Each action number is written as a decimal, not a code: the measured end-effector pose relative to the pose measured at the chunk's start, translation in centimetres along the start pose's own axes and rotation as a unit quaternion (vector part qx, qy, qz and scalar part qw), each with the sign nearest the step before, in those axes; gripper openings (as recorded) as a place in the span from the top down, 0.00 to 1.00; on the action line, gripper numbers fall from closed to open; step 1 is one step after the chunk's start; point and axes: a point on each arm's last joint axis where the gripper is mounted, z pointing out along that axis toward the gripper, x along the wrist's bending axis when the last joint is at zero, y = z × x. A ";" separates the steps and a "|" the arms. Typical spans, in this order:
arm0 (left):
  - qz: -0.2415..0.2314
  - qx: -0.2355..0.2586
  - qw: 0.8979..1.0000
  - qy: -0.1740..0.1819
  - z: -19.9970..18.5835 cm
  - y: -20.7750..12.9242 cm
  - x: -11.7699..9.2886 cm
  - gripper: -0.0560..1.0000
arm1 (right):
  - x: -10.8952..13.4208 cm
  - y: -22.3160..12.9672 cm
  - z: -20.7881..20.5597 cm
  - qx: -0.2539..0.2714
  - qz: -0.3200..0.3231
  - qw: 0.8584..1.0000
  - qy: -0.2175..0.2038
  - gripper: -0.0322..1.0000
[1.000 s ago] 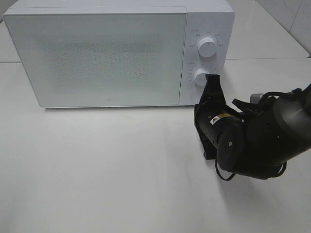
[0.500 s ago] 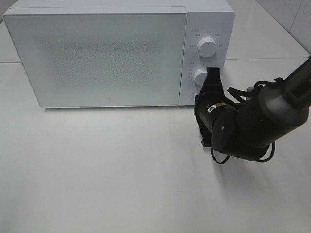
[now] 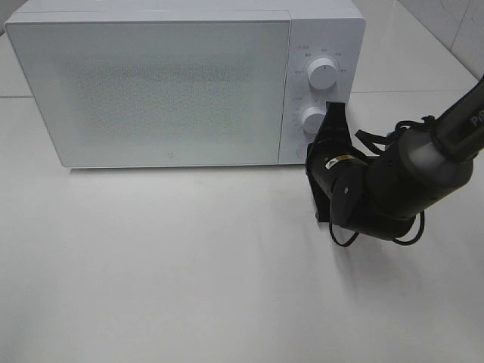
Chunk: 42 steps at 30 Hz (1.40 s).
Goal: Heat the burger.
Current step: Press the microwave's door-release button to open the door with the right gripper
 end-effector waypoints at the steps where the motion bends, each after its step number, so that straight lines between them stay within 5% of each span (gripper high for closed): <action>1: 0.000 0.000 1.000 0.000 0.0 0.0 0.0 0.13 | 0.0 0.0 0.1 0.000 -0.001 1.000 0.000 0.96; 42: 0.000 0.000 1.000 0.000 0.0 0.0 0.0 0.13 | -0.5 -1.4 3.2 -0.029 0.023 0.999 0.018 0.96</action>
